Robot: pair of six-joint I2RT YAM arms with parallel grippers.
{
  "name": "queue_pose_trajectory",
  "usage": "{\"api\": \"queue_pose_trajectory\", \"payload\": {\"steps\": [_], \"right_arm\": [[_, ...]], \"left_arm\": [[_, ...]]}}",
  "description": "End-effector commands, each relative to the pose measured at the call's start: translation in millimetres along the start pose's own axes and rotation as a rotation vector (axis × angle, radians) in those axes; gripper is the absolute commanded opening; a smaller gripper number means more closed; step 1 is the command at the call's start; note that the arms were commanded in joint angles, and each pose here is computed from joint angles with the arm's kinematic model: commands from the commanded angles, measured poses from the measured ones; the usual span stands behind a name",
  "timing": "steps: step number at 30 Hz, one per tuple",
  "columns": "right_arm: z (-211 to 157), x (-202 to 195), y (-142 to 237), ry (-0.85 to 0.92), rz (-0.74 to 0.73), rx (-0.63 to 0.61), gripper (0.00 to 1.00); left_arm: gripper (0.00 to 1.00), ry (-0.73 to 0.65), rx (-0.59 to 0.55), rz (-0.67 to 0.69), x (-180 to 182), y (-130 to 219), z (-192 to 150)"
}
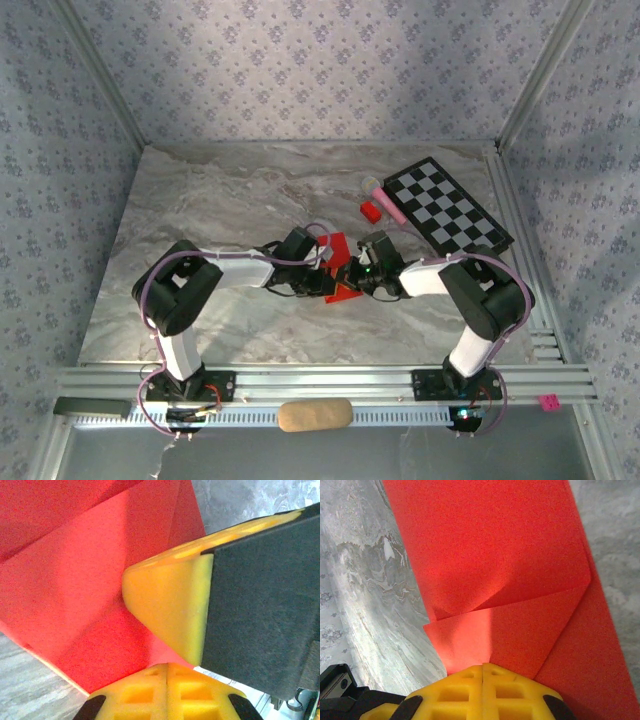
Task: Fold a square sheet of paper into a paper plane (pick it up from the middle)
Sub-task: Fold the triangle a second time at the center of the table.
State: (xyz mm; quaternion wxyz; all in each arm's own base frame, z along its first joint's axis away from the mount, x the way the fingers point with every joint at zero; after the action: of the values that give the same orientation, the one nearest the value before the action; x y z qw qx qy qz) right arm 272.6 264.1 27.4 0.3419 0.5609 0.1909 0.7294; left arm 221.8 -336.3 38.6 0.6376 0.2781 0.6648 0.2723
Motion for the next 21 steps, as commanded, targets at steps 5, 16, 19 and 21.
{"api": "queue_pose_trajectory", "payload": {"steps": [5, 16, 19, 21], "right_arm": [[-18, -32, 1, -0.044, -0.124, 0.041, 0.00], [-20, -37, 0, -0.049, -0.137, 0.046, 0.00], [-20, -38, 1, -0.051, -0.139, 0.046, 0.00], [-19, -38, 1, -0.051, -0.138, 0.043, 0.00]], "left_arm": [[0.00, 0.005, 0.027, 0.055, 21, -9, -11], [0.01, 0.001, 0.039, 0.100, 35, -8, -20], [0.01, -0.004, 0.057, 0.100, 35, -7, -27], [0.02, -0.013, 0.066, 0.101, 36, -6, -31]]}}
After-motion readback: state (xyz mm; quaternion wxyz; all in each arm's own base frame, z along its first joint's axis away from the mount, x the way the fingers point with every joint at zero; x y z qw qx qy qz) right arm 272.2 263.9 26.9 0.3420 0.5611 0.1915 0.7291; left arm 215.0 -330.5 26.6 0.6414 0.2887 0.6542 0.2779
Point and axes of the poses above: each hand's point on the last joint's axis, 136 mm out from that joint toward the fingers, its own y axis back along the fingers, its own x axis along the line the jaws close on, z = x × y, the point moved 1 cm from there along y, back along the fingers, and after that the axes turned 15 degrees about y, right-handed, at the moved point
